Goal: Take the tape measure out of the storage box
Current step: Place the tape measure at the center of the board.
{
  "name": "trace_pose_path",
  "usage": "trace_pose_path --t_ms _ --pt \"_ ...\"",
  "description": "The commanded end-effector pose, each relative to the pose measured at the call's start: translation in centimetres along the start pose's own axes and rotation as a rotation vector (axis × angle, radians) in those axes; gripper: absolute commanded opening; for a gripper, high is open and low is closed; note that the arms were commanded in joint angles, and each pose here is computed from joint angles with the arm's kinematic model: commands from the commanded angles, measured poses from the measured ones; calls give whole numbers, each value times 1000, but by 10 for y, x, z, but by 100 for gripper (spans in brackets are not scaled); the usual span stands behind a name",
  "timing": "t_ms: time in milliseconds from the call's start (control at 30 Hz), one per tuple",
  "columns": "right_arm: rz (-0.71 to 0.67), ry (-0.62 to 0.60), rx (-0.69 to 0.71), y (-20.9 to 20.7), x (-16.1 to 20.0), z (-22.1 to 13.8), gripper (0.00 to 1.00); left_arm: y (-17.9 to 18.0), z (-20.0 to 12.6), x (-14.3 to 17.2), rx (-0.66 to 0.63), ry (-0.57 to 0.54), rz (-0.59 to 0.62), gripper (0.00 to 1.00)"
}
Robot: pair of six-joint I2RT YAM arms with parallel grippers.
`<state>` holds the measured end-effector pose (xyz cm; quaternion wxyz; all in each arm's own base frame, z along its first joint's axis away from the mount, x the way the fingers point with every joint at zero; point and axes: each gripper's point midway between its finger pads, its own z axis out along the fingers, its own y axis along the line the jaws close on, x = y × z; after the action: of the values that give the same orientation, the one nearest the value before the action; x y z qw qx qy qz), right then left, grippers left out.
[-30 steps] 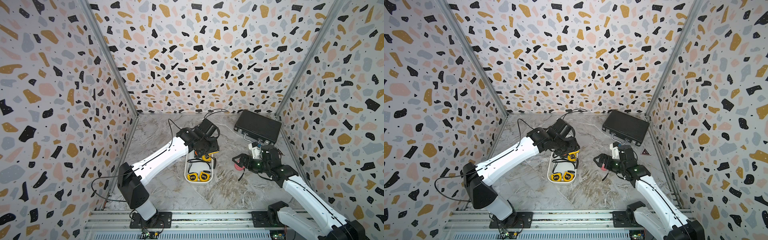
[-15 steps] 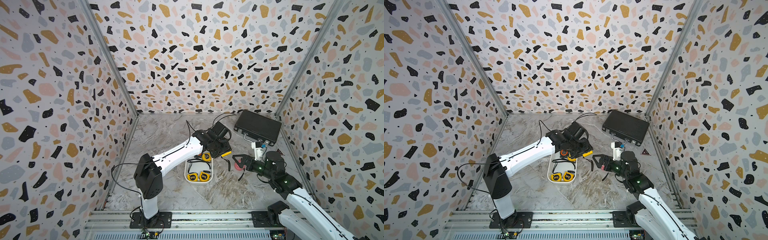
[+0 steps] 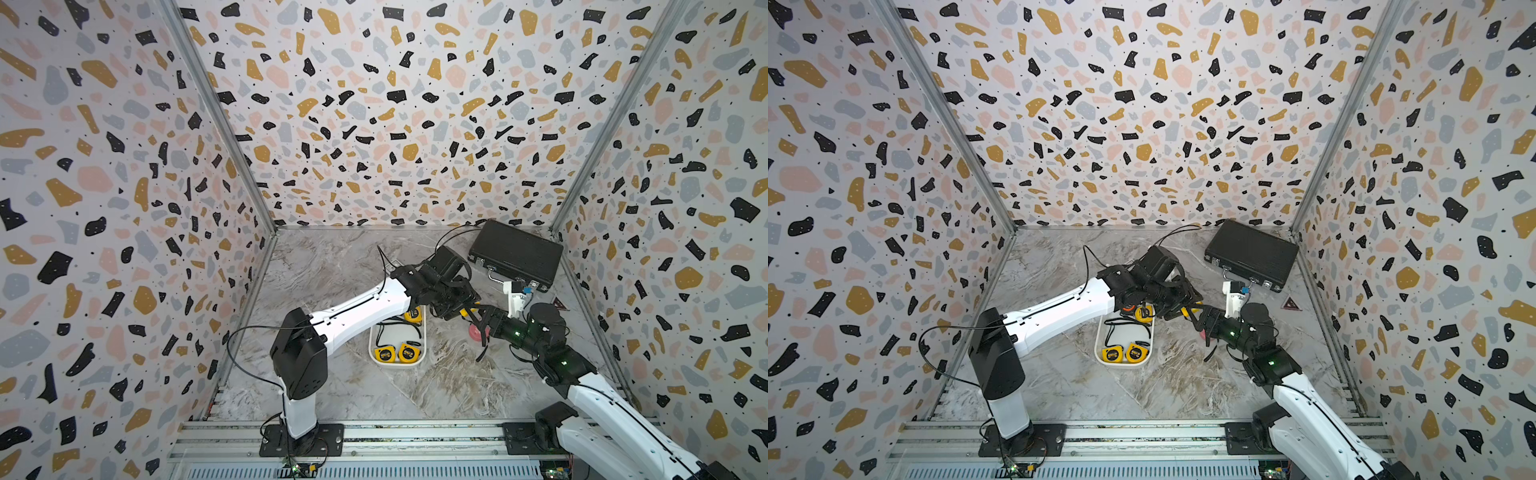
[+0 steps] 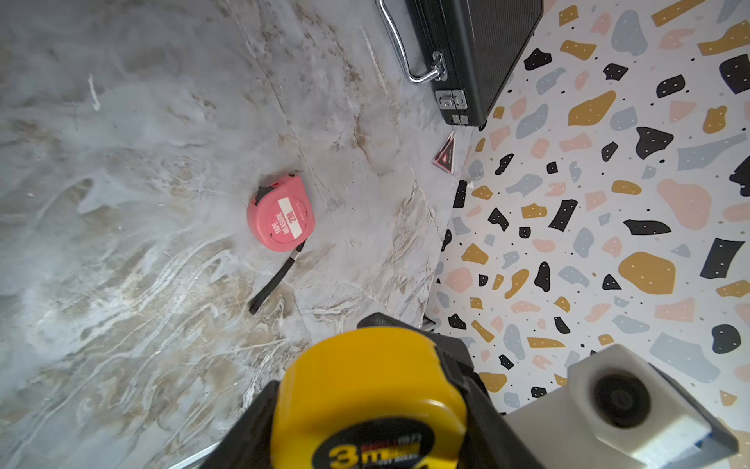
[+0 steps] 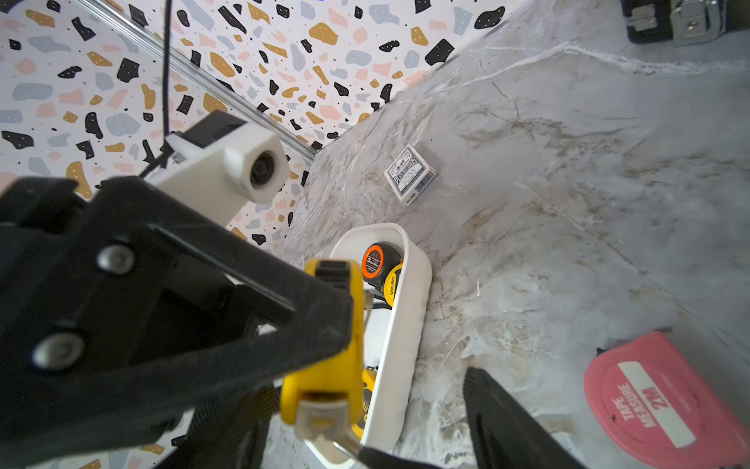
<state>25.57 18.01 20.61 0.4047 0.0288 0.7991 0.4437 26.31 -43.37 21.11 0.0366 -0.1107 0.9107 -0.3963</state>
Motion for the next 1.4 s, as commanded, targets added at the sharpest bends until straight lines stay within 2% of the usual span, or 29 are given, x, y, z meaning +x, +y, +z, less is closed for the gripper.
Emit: trace_pose_path --t_ms 0,133,300,367,433,533,567,600,733,900,1367 --pt "-23 -48 -35 10 -12 1 66 -18 -10 12 82 33 -2 0" --pt "-16 -46 -32 8 -10 1 43 -14 -10 13 83 38 -15 0" --pt "7 -28 -32 5 -4 0 23 -13 -10 14 83 43 -16 0" --pt "17 -21 -26 2 0 0 18 -10 -10 12 72 34 -8 27" --pt "35 -9 -21 -3 5 2 14 -4 -11 8 59 23 0 58" --pt "72 17 -29 -7 12 8 11 14 -23 -6 -17 -26 33 88" --pt "87 26 -33 -8 15 10 11 20 -30 -12 -50 -52 56 96" --pt "99 39 -41 -8 17 12 10 27 -39 -18 -93 -83 85 100" --pt "144 103 -61 -13 32 21 10 52 -71 -38 -224 -163 174 100" --pt "230 191 -66 -27 58 35 10 75 -88 -55 -272 -208 180 100" --pt "294 394 78 -58 117 56 11 107 -89 -56 -307 -199 178 100"
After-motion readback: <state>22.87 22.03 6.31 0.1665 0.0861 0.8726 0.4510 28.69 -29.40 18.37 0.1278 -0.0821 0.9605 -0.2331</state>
